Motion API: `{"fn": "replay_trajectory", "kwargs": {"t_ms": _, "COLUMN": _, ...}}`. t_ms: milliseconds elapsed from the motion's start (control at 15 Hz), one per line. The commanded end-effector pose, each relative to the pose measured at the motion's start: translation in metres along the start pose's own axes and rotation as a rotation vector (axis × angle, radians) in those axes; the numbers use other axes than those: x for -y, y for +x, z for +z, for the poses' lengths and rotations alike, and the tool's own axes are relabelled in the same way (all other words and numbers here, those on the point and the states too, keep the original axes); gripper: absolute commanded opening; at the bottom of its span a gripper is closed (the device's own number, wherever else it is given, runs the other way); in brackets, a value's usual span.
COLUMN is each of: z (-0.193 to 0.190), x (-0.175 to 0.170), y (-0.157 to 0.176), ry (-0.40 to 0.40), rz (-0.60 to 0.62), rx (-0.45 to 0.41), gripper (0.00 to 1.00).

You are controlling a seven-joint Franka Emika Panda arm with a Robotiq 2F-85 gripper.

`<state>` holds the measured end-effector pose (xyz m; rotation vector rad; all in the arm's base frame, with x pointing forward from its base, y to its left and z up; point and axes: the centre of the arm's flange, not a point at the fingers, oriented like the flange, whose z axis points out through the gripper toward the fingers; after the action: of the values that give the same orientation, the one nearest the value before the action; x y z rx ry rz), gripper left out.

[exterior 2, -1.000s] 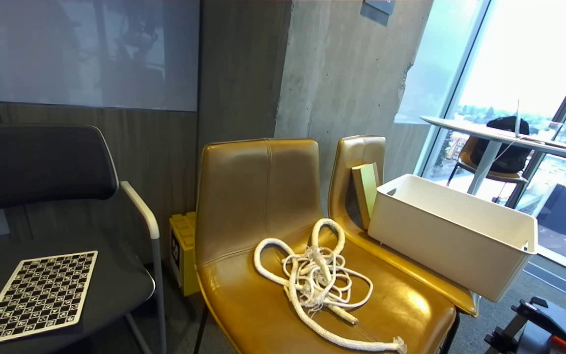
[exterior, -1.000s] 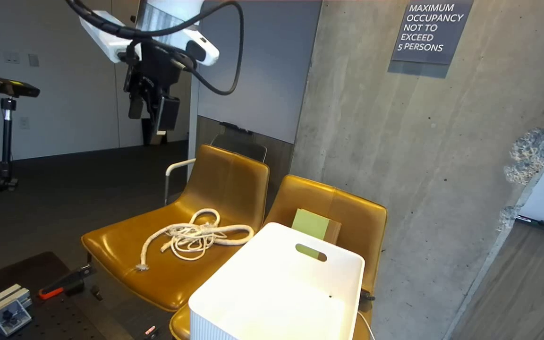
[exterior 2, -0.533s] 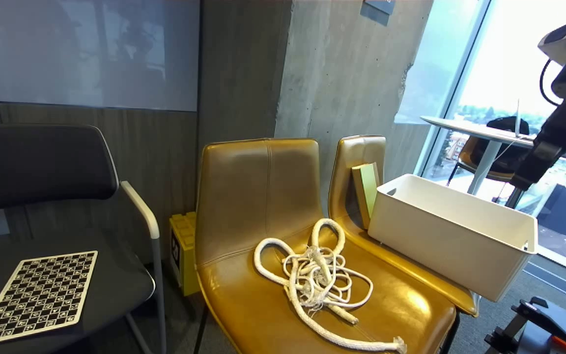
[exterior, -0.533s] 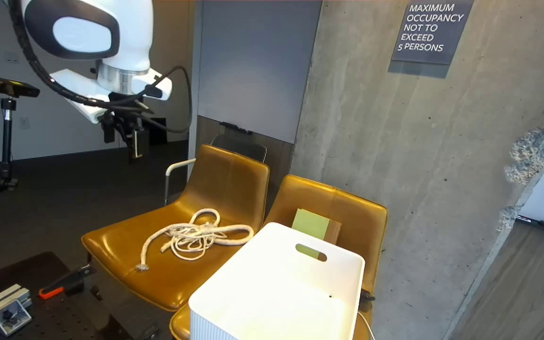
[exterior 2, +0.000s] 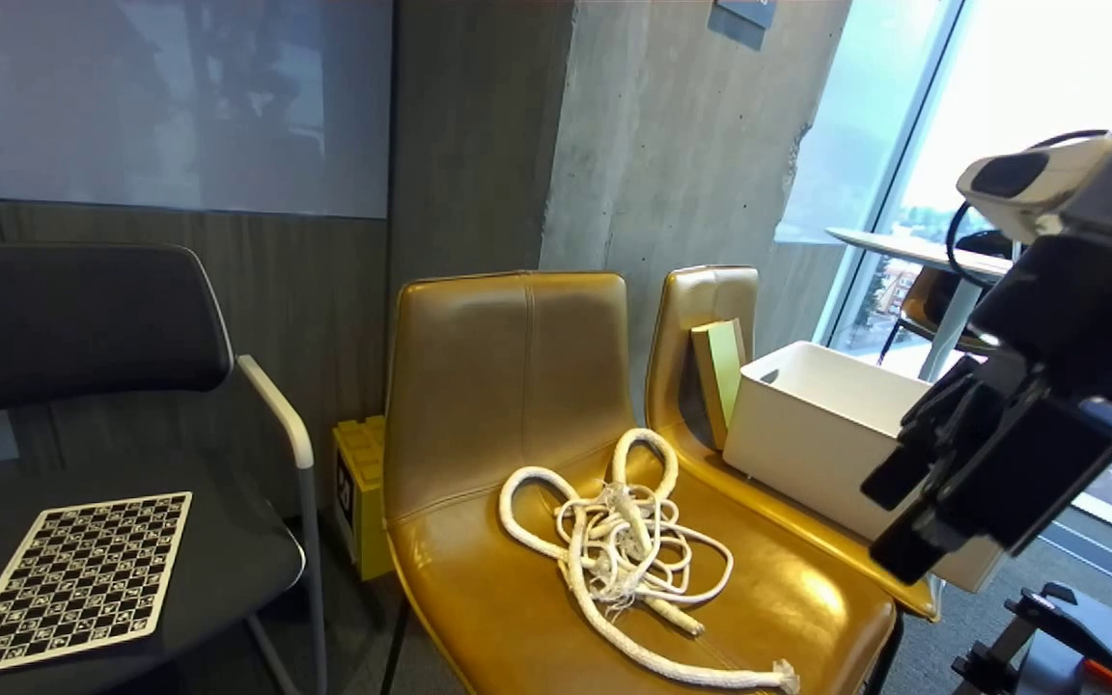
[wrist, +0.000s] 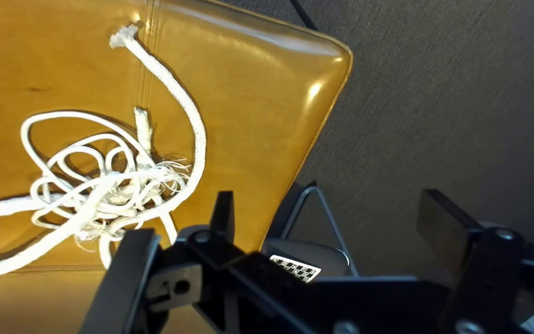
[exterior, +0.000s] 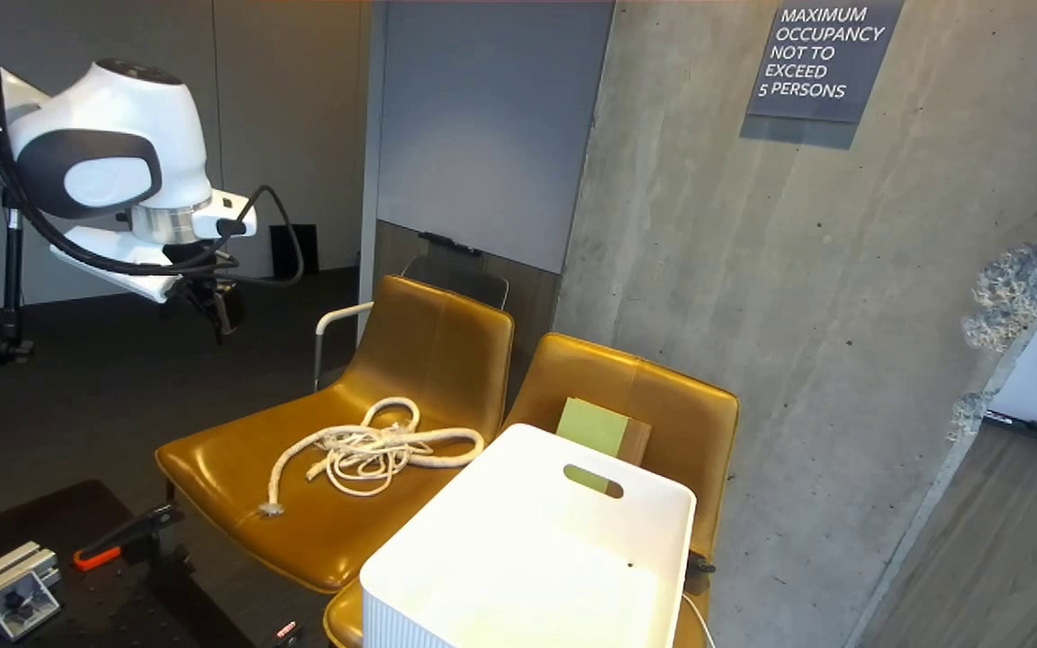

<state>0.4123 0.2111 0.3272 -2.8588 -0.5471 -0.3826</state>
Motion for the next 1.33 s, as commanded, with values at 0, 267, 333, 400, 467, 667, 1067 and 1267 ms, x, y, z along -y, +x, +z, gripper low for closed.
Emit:
{"fn": "replay_trajectory", "kwargs": {"t_ms": 0, "z": 0.072, "x": 0.003, "y": 0.046, "ry": -0.052, "rz": -0.079, "rx": 0.024, "gripper": 1.0}}
{"fn": "replay_trajectory", "kwargs": {"t_ms": 267, "z": 0.137, "x": -0.013, "y": 0.07, "ry": -0.098, "rz": -0.112, "rx": 0.085, "gripper": 1.0}}
{"fn": "replay_trajectory", "kwargs": {"t_ms": 333, "z": 0.153, "x": -0.019, "y": 0.071, "ry": -0.11, "rz": -0.116, "rx": 0.101, "gripper": 1.0}}
{"fn": "replay_trajectory", "kwargs": {"t_ms": 400, "z": 0.167, "x": -0.025, "y": 0.073, "ry": -0.12, "rz": -0.118, "rx": 0.112, "gripper": 1.0}}
{"fn": "replay_trajectory", "kwargs": {"t_ms": 467, "z": 0.182, "x": -0.032, "y": 0.074, "ry": -0.128, "rz": -0.118, "rx": 0.125, "gripper": 1.0}}
{"fn": "replay_trajectory", "kwargs": {"t_ms": 667, "z": 0.222, "x": -0.051, "y": 0.072, "ry": -0.141, "rz": -0.106, "rx": 0.165, "gripper": 1.0}}
{"fn": "replay_trajectory", "kwargs": {"t_ms": 1067, "z": 0.27, "x": -0.067, "y": 0.081, "ry": -0.139, "rz": -0.07, "rx": 0.202, "gripper": 1.0}}
{"fn": "replay_trajectory", "kwargs": {"t_ms": 1267, "z": 0.285, "x": -0.071, "y": 0.082, "ry": -0.14, "rz": -0.057, "rx": 0.212, "gripper": 0.65}}
